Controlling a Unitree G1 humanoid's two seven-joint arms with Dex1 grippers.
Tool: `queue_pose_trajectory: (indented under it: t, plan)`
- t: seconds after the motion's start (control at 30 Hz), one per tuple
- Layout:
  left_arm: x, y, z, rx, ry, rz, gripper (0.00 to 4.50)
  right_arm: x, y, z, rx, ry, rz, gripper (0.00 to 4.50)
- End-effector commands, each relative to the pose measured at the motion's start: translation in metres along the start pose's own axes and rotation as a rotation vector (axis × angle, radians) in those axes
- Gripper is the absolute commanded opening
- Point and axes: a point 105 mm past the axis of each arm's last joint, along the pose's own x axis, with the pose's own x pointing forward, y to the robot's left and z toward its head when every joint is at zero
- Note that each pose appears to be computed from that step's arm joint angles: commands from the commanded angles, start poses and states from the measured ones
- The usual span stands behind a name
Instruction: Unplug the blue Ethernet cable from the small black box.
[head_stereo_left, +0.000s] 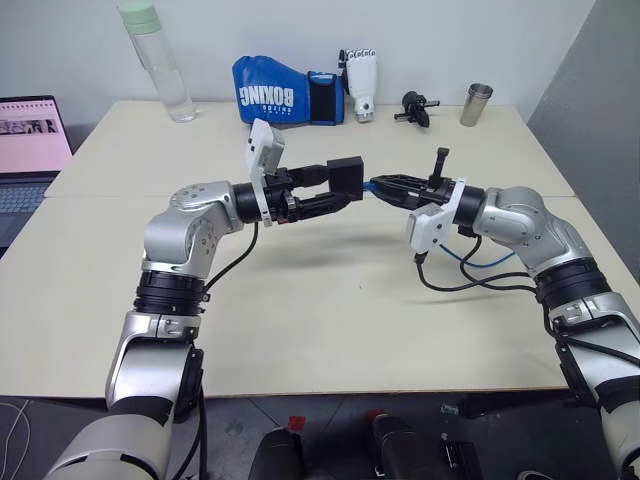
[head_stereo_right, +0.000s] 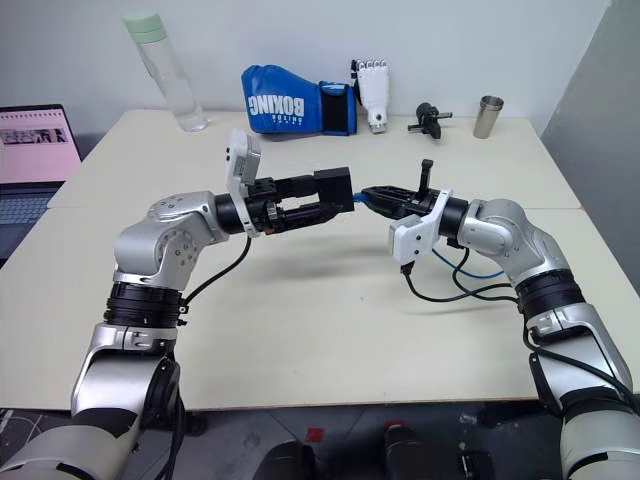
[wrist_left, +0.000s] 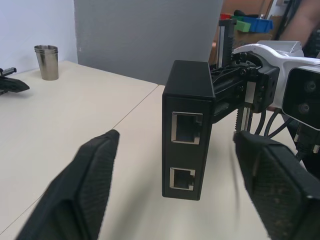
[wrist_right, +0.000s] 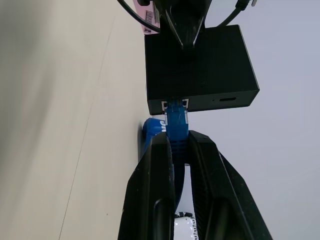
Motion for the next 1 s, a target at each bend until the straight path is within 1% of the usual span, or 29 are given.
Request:
queue_pose_trajectory:
  t: [0.03,0.17,0.3,0.33,0.6,0.67,0.7,0.73,0.8,0.87,0.9,0.93,1.0]
  plan:
    - [0.005,-0.004,0.021,0.054,-0.039,-0.033,2.68,0.001,-0.018,0.005,-0.047,-0.019,-0.051,0.16]
    - [0.006,-0.005,0.022,0.042,-0.046,-0.043,1.89,0.002,-0.018,0.003,-0.045,-0.010,-0.050,0.16]
    - [0.005,-0.006,0.023,0.041,-0.048,-0.045,0.98,0.002,-0.019,0.002,-0.040,0.001,-0.054,0.16]
    - [0.005,-0.006,0.023,0.040,-0.048,-0.045,0.82,0.002,-0.019,0.001,-0.037,0.004,-0.057,0.16]
    - [0.008,-0.005,0.020,0.038,-0.031,-0.040,0.79,0.003,-0.024,0.002,-0.017,0.004,-0.065,0.16]
    - [0.008,-0.005,0.020,0.037,-0.024,-0.048,0.79,0.002,-0.026,0.004,0.032,-0.006,-0.055,0.85]
    - [0.008,-0.006,0.021,0.036,-0.022,-0.054,0.79,0.001,-0.028,0.005,0.060,-0.013,-0.049,0.93]
    - [0.008,-0.006,0.021,0.036,-0.020,-0.059,0.79,0.000,-0.029,0.007,0.085,-0.023,-0.037,1.22]
    - [0.007,-0.006,0.022,0.039,-0.015,-0.069,0.79,-0.003,-0.028,0.010,0.123,-0.038,0.015,1.63]
    - [0.006,-0.006,0.023,0.038,-0.014,-0.080,0.79,-0.009,-0.028,0.012,0.175,-0.047,0.060,2.24]
    - [0.005,-0.006,0.023,0.040,-0.013,-0.088,0.79,-0.013,-0.030,0.013,0.215,-0.051,0.077,2.38]
    - [0.004,-0.007,0.024,0.041,-0.013,-0.094,0.79,-0.015,-0.032,0.014,0.242,-0.056,0.089,2.68]
    - [0.003,-0.008,0.024,0.038,-0.011,-0.112,0.79,-0.024,-0.029,0.016,0.386,-0.058,0.167,3.08]
